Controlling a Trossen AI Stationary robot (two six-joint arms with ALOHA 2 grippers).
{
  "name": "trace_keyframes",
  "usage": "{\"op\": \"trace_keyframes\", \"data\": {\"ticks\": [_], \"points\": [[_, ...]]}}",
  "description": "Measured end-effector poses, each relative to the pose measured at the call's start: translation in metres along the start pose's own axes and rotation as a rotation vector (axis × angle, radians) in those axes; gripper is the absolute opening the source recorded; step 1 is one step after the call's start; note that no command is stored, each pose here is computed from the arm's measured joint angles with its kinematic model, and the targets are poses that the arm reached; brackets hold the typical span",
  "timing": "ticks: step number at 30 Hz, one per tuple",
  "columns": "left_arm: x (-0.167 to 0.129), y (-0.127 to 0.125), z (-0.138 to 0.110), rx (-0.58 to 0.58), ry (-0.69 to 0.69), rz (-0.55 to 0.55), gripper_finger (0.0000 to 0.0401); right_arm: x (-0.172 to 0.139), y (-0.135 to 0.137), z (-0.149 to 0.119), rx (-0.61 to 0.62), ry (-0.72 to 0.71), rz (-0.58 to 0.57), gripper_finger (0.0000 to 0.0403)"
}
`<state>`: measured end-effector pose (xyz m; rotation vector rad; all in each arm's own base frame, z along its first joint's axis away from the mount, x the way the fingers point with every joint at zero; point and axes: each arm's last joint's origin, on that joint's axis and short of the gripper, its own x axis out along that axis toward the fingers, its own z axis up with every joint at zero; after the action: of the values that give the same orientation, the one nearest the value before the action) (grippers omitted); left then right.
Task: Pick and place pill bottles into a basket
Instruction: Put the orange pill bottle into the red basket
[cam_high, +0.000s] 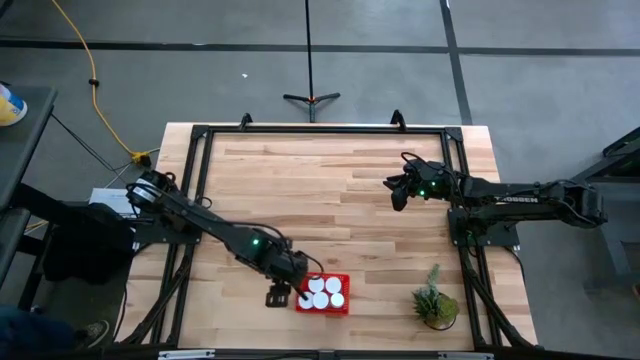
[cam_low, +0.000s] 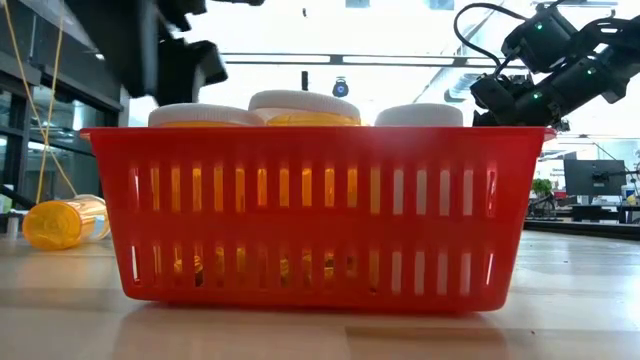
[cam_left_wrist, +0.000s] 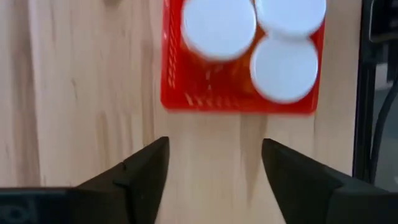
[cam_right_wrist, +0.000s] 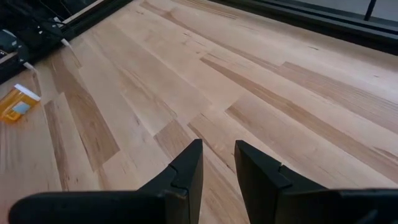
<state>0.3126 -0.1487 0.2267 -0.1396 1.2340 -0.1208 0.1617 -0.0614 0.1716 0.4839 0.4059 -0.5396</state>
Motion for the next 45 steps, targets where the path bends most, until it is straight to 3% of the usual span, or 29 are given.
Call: {"op": "trace_keyframes", "data": {"ticks": [7,18,26,32,36,41,45], "points": [[-0.001,0.0,0.011,0.004,-0.092,-0.003,0.0197,0.0,0.0,0.0,0.0,0.0,0.0,0.0084],[0.007,-0.002,0.015,0.023,-0.115,-0.027,0.0022,0.0,0.0,-0.001,-0.002,0.007,-0.004,0.0084],[0.017,-0.001,0.016,-0.002,-0.108,0.011,0.0058,0.0,0.0,-0.001,-0.019,0.007,-0.004,0.0084],[0.025,-0.002,0.016,-0.002,-0.096,0.005,0.0022,0.0,-0.001,-0.001,-0.019,0.01,-0.006,0.0084],[0.027,-0.002,0.017,0.0,-0.104,-0.005,0.0023,0.0,-0.001,-0.001,-0.02,0.015,-0.008,0.0084],[0.031,-0.003,0.018,0.005,-0.108,-0.007,0.0061,0.0,-0.001,-0.002,-0.021,0.024,-0.012,0.0084],[0.034,-0.001,0.019,0.003,-0.101,-0.007,0.0044,0.0,-0.001,-0.003,-0.021,0.027,-0.013,0.0084]]}}
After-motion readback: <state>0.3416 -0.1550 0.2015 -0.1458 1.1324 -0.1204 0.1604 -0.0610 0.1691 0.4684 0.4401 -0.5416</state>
